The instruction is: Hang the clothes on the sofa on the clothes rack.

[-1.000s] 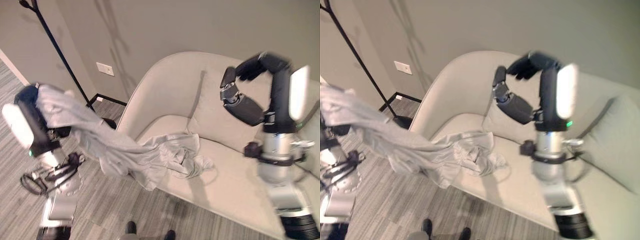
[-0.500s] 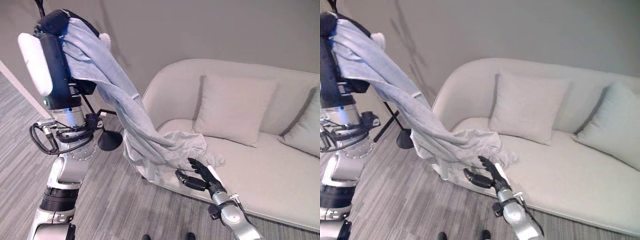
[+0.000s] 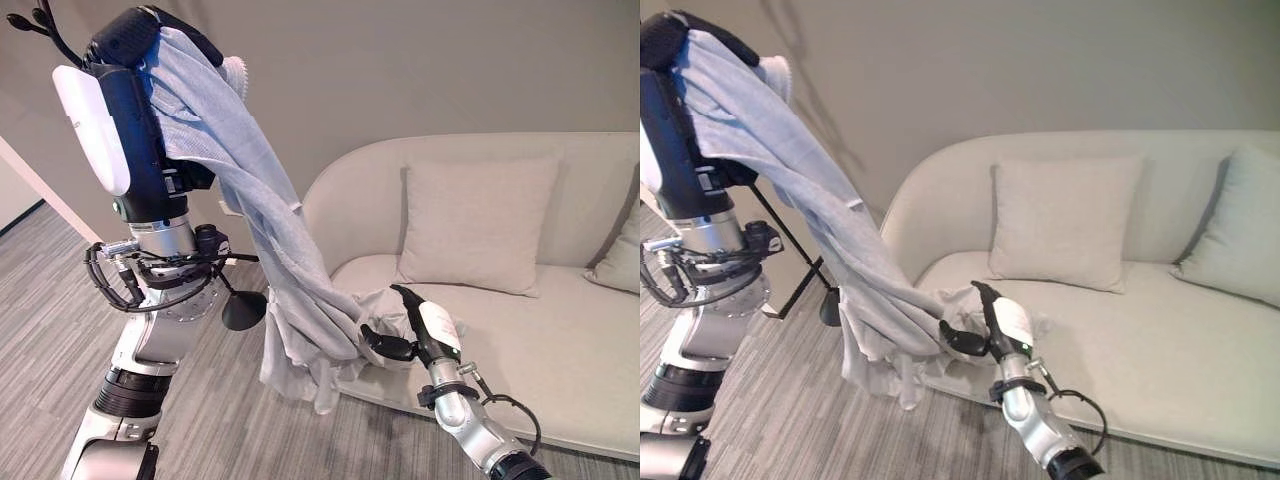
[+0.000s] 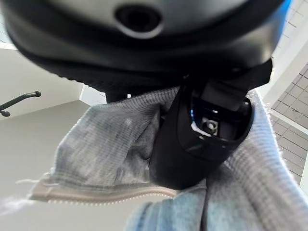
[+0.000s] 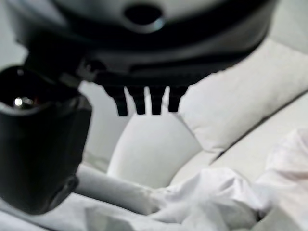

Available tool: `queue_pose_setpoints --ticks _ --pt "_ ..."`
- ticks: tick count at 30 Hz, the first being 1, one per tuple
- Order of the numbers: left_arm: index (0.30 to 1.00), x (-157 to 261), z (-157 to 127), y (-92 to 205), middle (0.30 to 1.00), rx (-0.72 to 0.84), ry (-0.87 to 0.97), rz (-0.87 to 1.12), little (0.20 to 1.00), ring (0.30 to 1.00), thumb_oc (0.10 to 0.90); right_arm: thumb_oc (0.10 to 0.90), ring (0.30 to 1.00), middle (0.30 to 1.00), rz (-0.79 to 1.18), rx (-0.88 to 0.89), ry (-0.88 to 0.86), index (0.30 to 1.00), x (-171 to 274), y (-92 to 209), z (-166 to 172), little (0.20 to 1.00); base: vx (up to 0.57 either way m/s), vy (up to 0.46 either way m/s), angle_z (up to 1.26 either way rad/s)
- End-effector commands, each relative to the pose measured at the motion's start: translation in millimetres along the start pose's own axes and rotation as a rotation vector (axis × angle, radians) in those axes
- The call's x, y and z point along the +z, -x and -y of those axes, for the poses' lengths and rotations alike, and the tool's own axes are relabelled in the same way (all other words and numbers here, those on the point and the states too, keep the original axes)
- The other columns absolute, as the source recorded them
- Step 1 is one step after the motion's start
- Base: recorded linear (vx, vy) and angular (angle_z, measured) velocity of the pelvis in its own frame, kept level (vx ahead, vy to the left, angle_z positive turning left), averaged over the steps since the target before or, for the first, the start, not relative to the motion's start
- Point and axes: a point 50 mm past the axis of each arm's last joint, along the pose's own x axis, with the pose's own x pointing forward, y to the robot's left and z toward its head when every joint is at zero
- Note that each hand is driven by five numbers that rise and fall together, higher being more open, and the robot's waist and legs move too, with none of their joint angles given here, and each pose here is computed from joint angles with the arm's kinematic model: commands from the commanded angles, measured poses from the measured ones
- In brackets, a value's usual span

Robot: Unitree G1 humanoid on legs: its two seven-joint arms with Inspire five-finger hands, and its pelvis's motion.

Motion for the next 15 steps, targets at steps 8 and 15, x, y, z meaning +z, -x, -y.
queue_pose_setpoints --ticks 8,15 --pt "0.300 38.0 10.5 -72.8 0.300 0.194 0.118 0.227 0.300 0.300 0.400 0.800 0.900 0.900 0.331 0.174 -0.139 0.900 88.5 -15.0 -47.0 0.900 0.01 0.027 0.09" --pt "0.300 50.2 14.7 -89.3 0.300 0.237 0.154 0.265 0.300 0.300 0.400 0.800 0.900 0.900 0.338 0.285 -0.090 0.900 96.3 -10.4 -71.8 0.900 0.01 0.045 0.04"
